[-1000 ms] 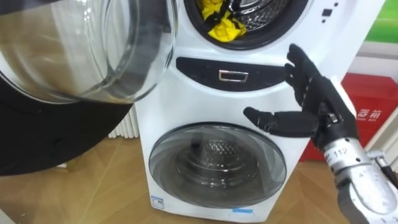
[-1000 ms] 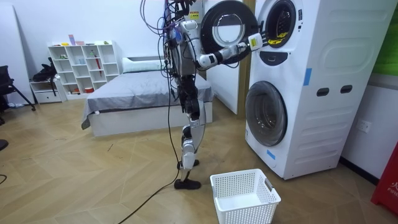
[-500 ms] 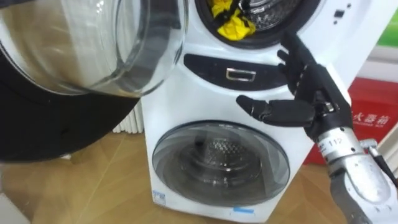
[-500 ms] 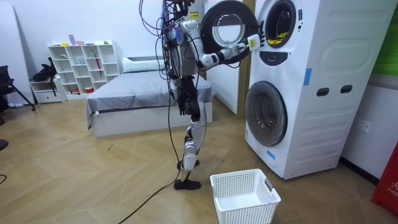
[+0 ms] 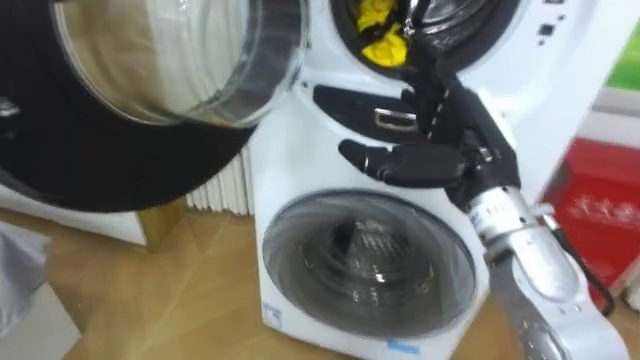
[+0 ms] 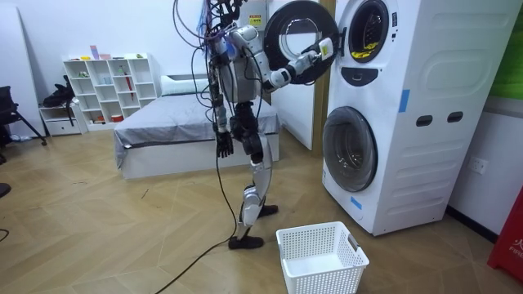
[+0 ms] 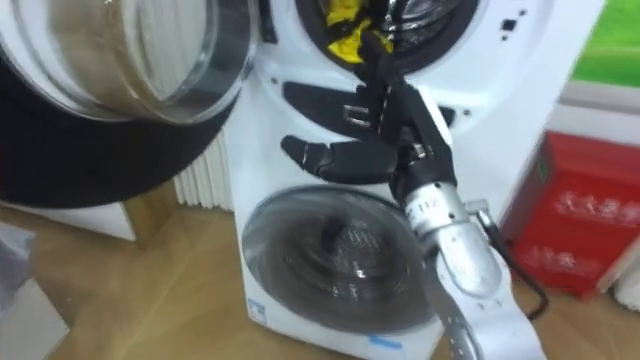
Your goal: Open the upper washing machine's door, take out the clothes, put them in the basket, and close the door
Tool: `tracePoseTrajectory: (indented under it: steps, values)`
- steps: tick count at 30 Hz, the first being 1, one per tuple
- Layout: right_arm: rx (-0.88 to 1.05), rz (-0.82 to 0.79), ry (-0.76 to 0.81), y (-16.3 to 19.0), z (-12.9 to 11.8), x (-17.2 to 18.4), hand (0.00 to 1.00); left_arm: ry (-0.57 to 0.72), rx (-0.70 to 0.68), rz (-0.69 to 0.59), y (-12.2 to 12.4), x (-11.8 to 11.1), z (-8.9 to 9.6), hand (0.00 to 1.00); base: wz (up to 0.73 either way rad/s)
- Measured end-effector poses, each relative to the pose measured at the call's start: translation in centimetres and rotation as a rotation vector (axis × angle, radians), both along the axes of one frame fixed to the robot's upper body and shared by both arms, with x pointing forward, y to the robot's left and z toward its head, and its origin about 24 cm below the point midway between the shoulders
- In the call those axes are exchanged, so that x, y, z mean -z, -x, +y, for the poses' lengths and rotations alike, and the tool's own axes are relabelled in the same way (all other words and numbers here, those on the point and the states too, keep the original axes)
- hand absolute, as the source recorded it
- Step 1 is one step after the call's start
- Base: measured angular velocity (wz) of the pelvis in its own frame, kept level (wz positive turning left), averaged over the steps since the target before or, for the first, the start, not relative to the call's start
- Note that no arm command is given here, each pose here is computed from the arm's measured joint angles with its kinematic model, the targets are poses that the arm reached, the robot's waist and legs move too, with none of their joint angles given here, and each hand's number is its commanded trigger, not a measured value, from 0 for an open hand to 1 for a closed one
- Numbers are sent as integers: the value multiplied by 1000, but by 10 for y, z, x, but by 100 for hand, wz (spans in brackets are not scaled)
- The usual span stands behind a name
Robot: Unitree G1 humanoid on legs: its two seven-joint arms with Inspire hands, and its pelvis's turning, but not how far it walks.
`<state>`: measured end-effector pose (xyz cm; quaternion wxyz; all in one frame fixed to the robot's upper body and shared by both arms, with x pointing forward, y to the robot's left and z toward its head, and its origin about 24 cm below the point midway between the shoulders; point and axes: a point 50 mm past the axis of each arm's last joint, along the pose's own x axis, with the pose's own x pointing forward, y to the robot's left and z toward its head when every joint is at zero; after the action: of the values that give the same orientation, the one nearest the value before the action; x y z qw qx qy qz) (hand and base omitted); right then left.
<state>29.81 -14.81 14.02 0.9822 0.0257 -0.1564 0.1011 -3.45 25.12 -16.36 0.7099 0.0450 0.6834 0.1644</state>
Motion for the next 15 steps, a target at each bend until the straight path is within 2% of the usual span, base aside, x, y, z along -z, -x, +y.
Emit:
tracePoseTrajectory:
  steps: [2, 6, 10, 15]
  values:
    - [3, 2, -10, 0, -1, 0, 0, 13, 10, -28, -11, 1, -1, 0, 13]
    - [20, -2, -5, 0, -4, -2, 0, 16, 12, -142, -54, 1, 1, 0, 11]
    - [52, -5, 12, 0, -10, -3, 0, -43, 47, -234, -86, -5, 10, 0, 26]
    - [81, -12, 50, 1, -21, -4, 0, -58, 79, -312, -111, -10, 11, 0, 9]
